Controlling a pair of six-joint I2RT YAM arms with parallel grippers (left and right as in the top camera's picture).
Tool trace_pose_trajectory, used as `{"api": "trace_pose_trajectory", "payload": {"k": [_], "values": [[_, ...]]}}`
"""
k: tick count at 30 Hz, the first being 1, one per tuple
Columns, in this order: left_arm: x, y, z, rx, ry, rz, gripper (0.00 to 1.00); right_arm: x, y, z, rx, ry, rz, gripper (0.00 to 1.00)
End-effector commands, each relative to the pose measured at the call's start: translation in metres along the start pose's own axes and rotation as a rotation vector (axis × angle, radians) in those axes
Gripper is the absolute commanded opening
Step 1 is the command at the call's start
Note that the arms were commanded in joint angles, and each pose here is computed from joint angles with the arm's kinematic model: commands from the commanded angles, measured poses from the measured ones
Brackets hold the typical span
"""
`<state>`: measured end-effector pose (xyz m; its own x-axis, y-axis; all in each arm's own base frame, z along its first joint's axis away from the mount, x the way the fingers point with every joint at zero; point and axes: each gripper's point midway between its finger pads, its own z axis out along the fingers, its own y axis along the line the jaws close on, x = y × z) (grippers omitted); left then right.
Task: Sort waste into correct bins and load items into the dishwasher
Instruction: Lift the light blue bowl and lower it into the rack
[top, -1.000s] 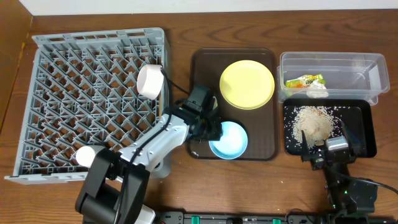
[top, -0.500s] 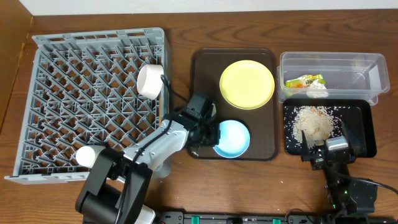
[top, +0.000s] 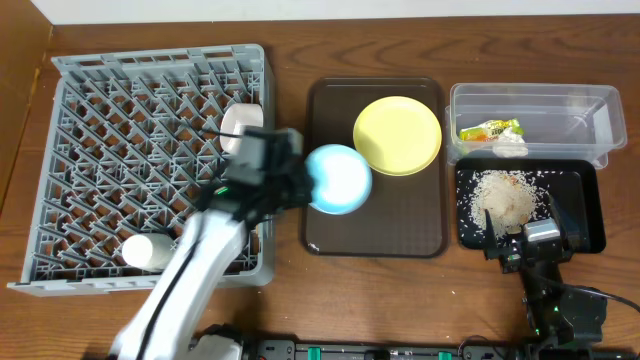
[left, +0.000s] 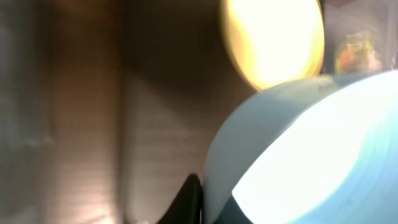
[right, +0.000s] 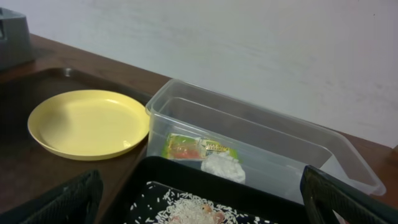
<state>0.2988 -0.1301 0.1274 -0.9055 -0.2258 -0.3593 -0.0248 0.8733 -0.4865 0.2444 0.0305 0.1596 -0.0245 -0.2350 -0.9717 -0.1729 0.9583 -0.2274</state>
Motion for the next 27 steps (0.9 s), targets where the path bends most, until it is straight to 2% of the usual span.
{"api": "trace_pose_trajectory", "payload": {"k": [1,3,6,12,22,27], "values": [[-0.038,0.055,-0.081,-0.359,-0.319,-0.012,0.07,0.001,-0.003,0.000,0.014,0.004,0.014,0.99],[-0.036,0.085,-0.121,-0.555,-0.427,-0.044,0.08,0.001,-0.003,0.000,0.014,0.004,0.014,0.99],[-0.029,0.113,-0.163,-0.761,-0.530,-0.094,0.07,0.001,-0.003,0.000,0.014,0.004,0.014,0.99],[-0.011,0.155,-0.205,-1.102,-0.628,-0.245,0.07,0.001,-0.003,0.000,0.014,0.004,0.014,0.99],[-0.023,0.178,-0.172,-1.380,-0.460,-0.096,0.07,0.001,-0.003,0.000,0.014,0.004,0.014,0.99],[-0.030,0.173,-0.165,-1.444,-0.458,-0.008,0.07,0.001,-0.003,0.000,0.014,0.004,0.014,0.99]]}}
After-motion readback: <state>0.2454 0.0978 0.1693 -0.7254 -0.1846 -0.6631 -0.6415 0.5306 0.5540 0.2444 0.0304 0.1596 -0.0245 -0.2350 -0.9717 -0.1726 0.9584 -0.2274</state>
